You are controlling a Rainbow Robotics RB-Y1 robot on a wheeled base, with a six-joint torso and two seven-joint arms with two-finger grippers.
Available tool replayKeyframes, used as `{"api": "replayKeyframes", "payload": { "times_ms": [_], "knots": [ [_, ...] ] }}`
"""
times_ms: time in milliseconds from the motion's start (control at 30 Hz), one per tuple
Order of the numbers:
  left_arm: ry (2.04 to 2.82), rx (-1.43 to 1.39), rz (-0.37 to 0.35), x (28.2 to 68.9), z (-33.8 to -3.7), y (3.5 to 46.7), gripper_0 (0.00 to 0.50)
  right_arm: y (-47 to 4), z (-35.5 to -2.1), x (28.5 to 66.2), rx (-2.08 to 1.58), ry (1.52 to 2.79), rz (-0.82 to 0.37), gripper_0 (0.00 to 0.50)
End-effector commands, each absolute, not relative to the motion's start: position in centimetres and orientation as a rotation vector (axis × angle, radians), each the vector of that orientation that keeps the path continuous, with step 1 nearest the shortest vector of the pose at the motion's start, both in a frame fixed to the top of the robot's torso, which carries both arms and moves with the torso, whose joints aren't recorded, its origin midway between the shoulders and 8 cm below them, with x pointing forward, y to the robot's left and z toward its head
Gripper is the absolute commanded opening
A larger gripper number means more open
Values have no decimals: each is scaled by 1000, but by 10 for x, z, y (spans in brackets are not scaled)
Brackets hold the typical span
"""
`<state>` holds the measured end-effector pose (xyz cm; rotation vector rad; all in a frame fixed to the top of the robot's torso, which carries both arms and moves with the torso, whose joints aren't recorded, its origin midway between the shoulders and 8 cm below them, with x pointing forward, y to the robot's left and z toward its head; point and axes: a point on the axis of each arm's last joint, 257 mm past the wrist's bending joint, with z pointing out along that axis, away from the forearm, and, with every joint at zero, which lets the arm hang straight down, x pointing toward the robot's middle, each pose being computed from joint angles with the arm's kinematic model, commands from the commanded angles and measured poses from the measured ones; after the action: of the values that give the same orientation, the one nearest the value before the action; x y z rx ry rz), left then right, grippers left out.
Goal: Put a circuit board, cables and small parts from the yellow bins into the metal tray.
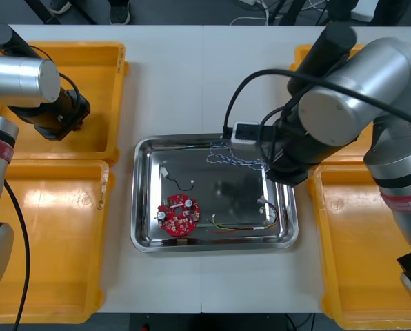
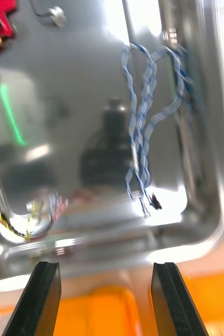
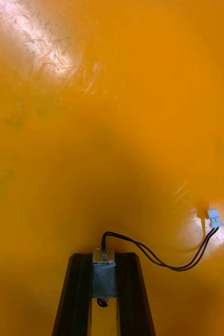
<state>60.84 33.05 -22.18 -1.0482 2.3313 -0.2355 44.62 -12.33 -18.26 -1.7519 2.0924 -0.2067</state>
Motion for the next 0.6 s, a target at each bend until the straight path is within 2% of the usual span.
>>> {"api": "replayKeyframes", "payload": {
  "times_ms": [33, 200, 433, 600],
  "knots": [
    [2292, -985, -265, 628, -190, 310, 0, -126, -125, 464, -1581, 2041, -208, 500],
    [2277, -957, -261, 634, -166, 312, 0, -143, -92, 478, -1401, 2073, -188, 500],
    [2270, -897, -248, 627, -131, 309, 0, -173, -76, 484, -1162, 2189, -153, 500],
    [2294, -866, -226, 613, -115, 305, 0, -197, -70, 486, -991, 2268, -146, 500]
  ]
}}
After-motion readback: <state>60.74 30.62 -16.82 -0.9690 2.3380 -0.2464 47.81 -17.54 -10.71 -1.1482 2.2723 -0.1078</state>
